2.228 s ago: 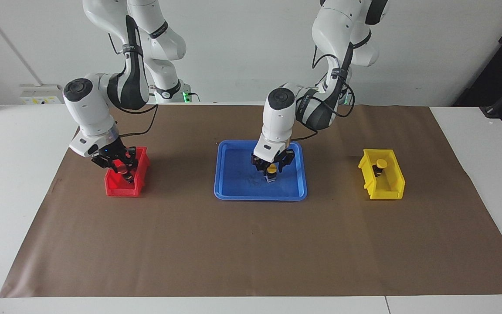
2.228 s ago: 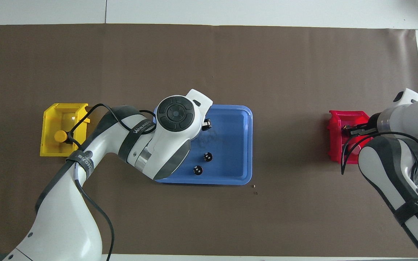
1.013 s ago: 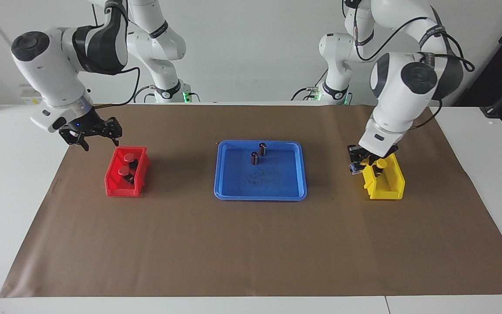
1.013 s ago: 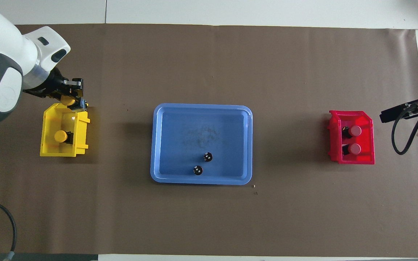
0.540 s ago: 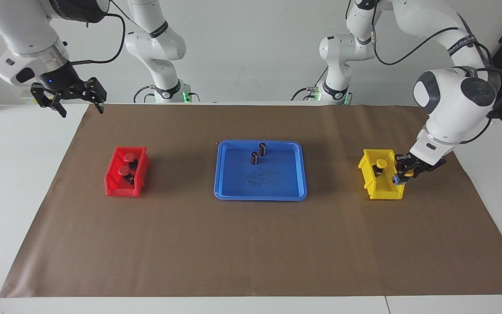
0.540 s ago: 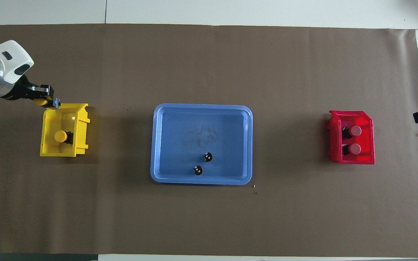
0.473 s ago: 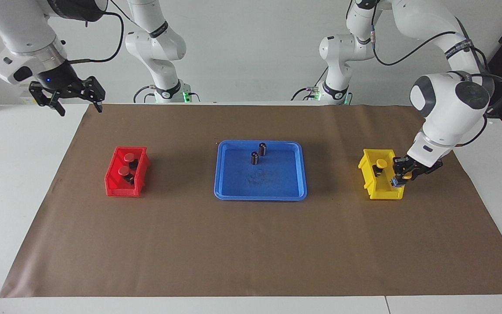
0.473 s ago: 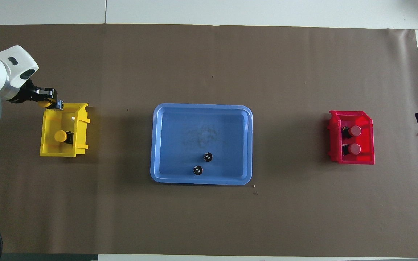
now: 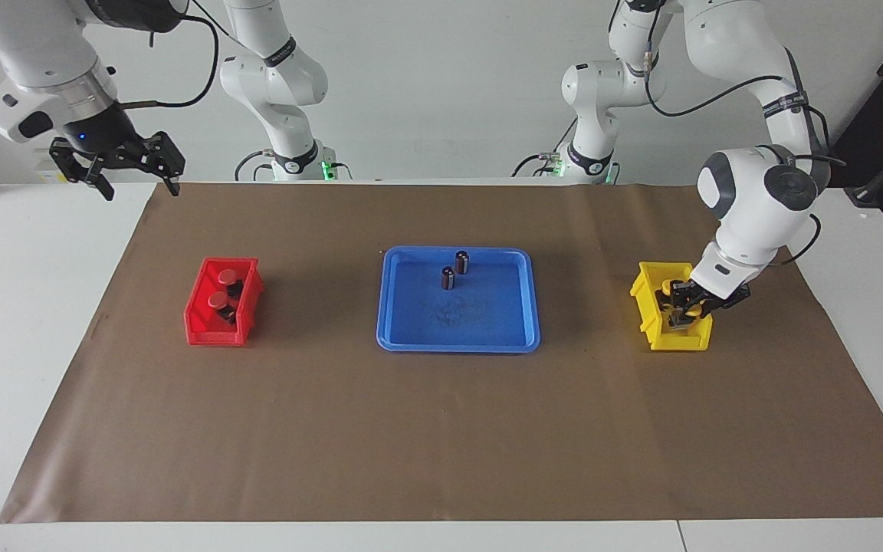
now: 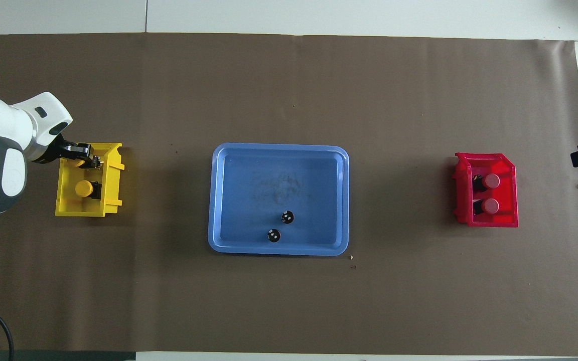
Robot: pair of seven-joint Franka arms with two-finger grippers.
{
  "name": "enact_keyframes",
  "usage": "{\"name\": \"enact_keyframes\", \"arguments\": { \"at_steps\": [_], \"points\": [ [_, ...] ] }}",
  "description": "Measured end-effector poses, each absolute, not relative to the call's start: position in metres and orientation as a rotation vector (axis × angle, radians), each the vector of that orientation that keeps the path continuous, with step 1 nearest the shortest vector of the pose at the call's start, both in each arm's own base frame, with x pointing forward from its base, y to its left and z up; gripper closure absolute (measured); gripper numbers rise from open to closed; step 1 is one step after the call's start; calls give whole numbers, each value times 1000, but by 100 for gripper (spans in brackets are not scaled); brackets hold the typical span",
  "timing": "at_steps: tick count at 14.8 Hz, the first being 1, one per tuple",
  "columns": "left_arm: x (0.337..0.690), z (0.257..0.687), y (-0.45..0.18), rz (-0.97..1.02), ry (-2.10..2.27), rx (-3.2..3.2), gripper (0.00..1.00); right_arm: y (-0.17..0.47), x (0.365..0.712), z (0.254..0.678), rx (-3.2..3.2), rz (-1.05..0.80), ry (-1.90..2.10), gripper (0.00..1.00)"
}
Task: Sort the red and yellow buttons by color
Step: 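Place the yellow button in the yellow bin and open the left gripper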
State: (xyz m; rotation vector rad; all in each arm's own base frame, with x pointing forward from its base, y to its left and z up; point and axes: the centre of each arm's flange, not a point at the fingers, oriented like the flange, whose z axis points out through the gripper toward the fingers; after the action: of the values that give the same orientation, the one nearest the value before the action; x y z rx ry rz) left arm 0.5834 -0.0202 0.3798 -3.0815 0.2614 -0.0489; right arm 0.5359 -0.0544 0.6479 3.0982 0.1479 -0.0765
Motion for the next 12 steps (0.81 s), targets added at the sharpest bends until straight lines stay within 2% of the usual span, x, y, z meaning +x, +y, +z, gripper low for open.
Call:
{"name": "enact_keyframes", "arguments": {
  "at_steps": [4, 5, 10, 12],
  "points": [
    [574, 356, -21, -34, 287, -3081, 59, -60, 537, 644, 3100, -93, 130, 0],
    [574, 355, -21, -36, 295, -3081, 53, -60, 538, 643, 3101, -96, 129, 0],
    [586, 382, -21, -89, 299, -3076, 1, -59, 538, 641, 3101, -106, 132, 0],
    [594, 416, -21, -76, 292, -3074, 0, -55, 539, 641, 3100, -110, 142, 0]
  ]
}}
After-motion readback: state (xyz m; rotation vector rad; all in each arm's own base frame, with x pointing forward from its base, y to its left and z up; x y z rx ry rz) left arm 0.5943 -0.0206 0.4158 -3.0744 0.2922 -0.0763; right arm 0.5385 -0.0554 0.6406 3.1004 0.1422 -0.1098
